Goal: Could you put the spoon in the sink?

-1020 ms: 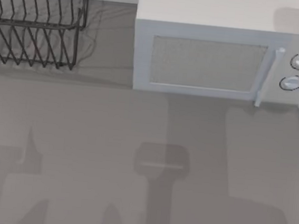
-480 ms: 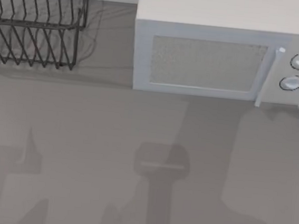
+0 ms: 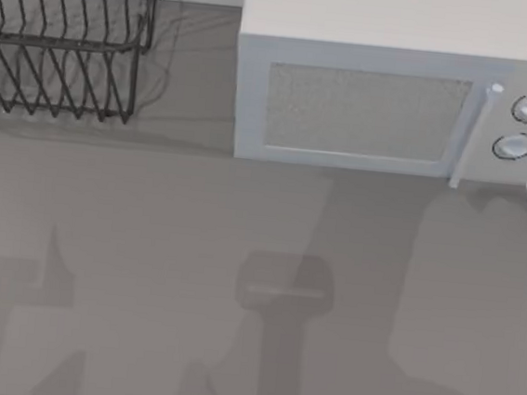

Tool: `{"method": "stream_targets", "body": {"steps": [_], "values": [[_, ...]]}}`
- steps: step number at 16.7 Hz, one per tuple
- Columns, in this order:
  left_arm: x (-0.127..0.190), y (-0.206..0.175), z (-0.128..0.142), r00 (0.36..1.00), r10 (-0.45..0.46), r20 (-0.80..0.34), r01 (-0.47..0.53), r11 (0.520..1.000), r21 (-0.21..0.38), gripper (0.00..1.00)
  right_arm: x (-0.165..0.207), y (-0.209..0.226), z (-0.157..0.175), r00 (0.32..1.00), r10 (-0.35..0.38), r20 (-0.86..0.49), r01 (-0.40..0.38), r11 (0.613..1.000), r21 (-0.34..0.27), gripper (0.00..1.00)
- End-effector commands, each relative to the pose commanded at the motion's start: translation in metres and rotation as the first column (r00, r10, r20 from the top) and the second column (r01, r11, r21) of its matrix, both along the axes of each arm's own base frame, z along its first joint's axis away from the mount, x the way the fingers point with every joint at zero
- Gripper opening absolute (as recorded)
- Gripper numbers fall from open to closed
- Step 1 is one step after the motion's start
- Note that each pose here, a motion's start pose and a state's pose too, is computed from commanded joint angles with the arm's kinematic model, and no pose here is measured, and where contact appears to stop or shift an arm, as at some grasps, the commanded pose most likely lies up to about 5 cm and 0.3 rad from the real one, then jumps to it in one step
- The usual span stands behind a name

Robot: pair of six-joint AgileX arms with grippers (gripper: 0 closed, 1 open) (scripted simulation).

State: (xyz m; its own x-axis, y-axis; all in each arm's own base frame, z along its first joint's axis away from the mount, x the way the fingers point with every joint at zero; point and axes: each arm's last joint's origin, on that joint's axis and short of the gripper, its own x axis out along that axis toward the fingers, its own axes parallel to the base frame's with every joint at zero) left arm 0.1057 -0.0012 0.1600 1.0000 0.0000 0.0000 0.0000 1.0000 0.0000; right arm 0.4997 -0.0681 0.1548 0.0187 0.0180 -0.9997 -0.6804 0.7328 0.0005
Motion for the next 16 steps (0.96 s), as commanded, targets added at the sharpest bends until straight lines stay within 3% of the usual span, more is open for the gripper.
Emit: {"method": "stream_targets", "body": {"steps": [10, 16], "values": [[0.0, 0.0, 0.0, 1.0, 0.0, 0.0, 0.0, 1.0, 0.0, 1.0, 0.0, 0.0, 0.0, 1.0, 0.0, 0.0, 0.0, 1.0, 0.0, 0.98], [0.0, 0.0, 0.0, 1.0, 0.0, 0.0, 0.0, 1.0, 0.0, 1.0, 0.0, 0.0, 0.0, 1.0, 0.0, 0.0, 0.0, 1.0, 0.0, 1.0]]}}
